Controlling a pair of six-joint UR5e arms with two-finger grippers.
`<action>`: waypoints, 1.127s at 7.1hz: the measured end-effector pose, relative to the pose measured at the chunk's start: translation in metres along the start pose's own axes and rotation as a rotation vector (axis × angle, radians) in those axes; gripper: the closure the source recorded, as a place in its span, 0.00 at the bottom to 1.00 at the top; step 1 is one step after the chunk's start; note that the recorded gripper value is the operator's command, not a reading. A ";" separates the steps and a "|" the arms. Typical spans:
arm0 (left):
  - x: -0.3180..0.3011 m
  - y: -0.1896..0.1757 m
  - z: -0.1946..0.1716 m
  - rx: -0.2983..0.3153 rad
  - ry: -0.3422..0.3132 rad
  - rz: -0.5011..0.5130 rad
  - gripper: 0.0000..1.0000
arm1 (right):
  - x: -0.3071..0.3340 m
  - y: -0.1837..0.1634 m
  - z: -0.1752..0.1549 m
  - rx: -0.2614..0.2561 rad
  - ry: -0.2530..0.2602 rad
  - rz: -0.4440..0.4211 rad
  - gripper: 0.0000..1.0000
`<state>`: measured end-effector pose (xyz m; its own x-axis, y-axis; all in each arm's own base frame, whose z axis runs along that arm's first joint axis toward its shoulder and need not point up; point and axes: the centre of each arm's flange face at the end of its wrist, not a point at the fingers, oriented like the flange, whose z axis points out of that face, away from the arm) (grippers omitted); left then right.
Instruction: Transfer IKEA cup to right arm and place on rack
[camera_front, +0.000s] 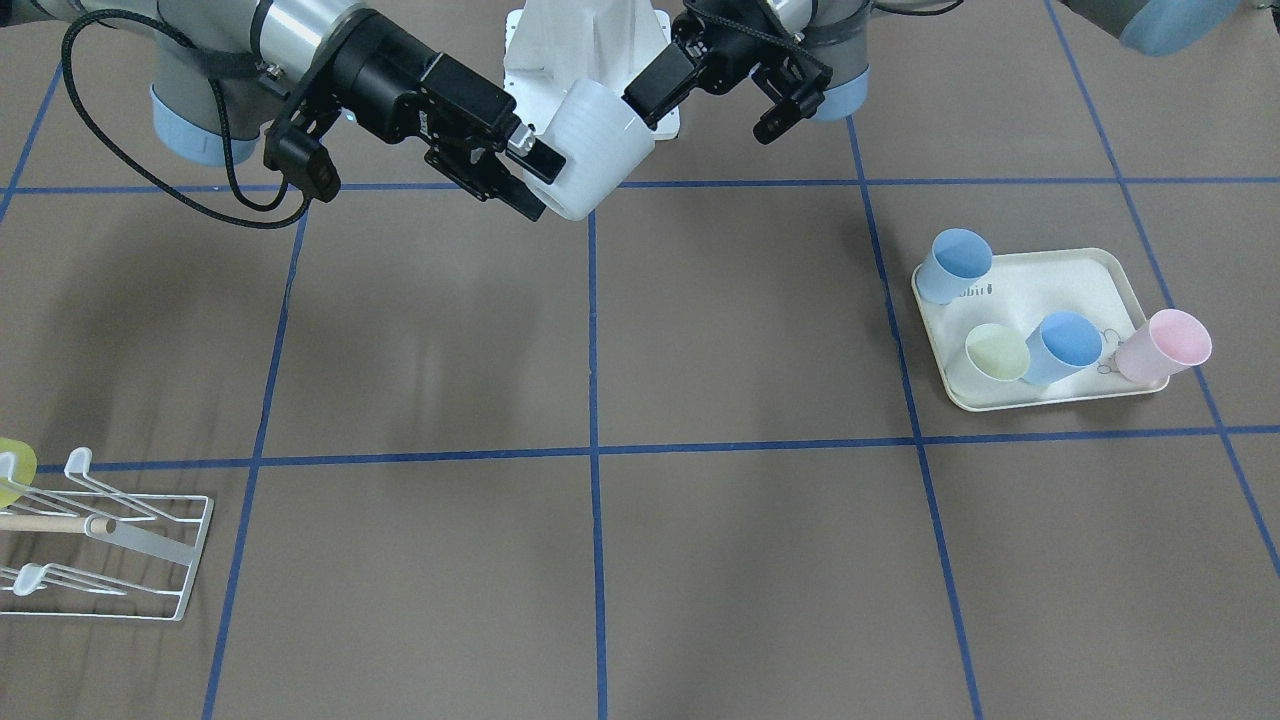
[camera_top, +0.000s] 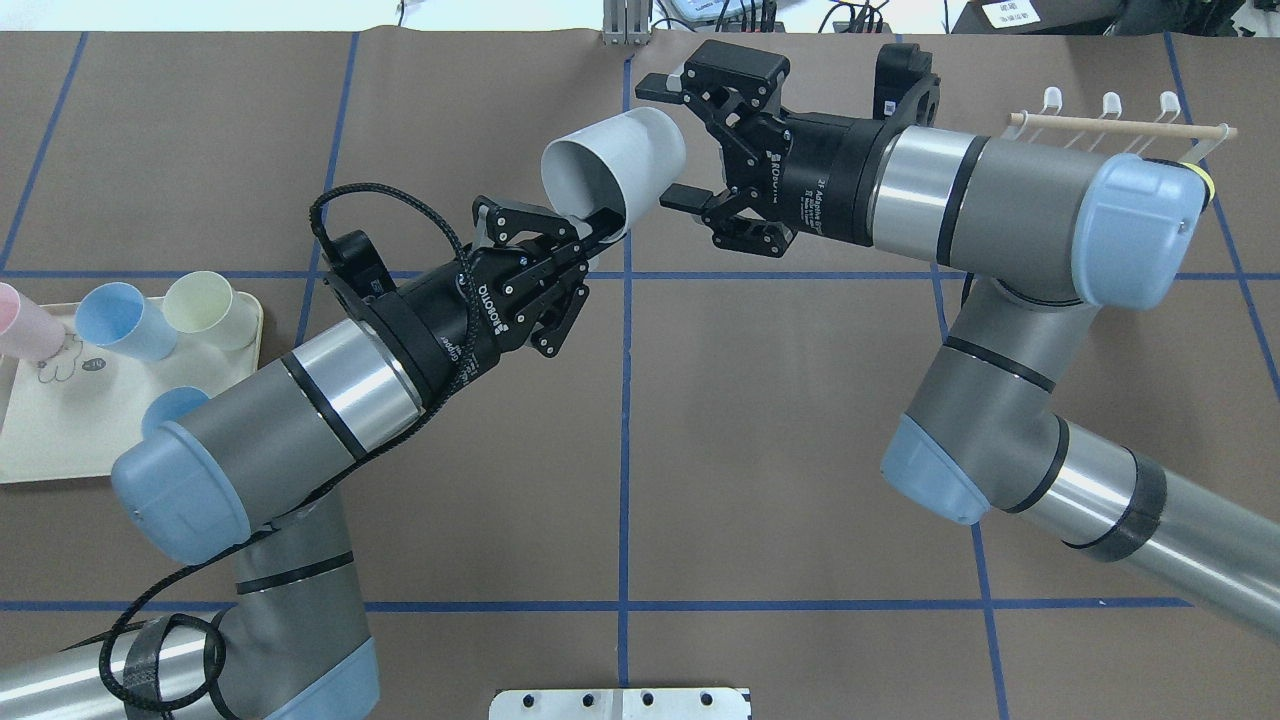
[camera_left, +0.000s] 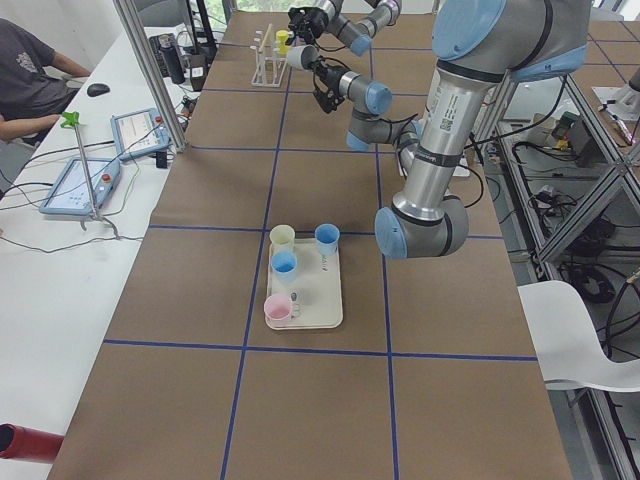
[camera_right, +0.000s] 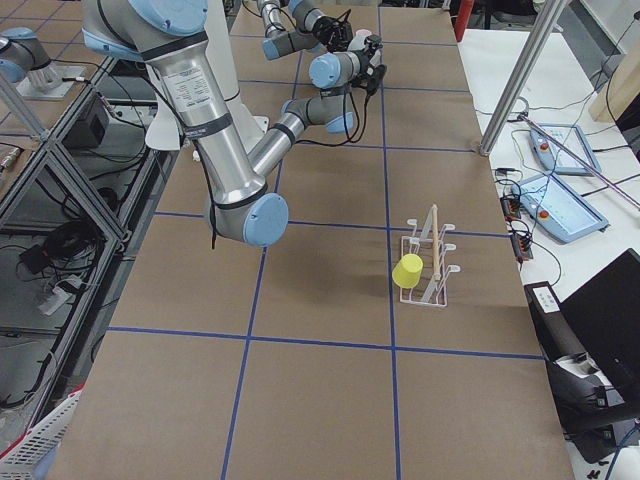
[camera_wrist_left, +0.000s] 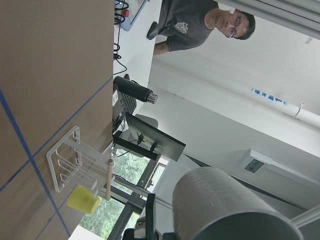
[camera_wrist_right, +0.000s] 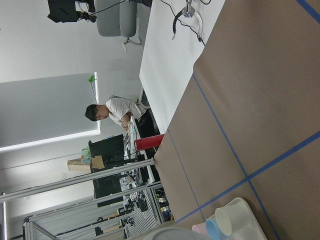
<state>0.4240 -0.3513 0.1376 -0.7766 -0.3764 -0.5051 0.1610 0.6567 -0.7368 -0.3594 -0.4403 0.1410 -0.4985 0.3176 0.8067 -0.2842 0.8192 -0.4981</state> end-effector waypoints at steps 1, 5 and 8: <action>-0.001 0.001 0.002 0.000 -0.001 0.000 1.00 | 0.001 0.001 0.001 -0.002 0.001 0.000 0.00; -0.006 0.008 0.013 0.002 -0.003 -0.001 1.00 | 0.003 0.004 0.002 -0.008 0.004 0.002 0.55; -0.006 0.007 0.016 0.007 -0.001 0.001 0.00 | 0.005 0.006 0.003 -0.015 0.007 0.001 1.00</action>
<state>0.4394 -0.3552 0.1284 -0.7757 -0.3769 -0.5062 0.1655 0.6526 -0.7394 -0.3655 -0.4348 0.1407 -0.4926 0.3215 0.8087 -0.2712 0.8262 -0.4937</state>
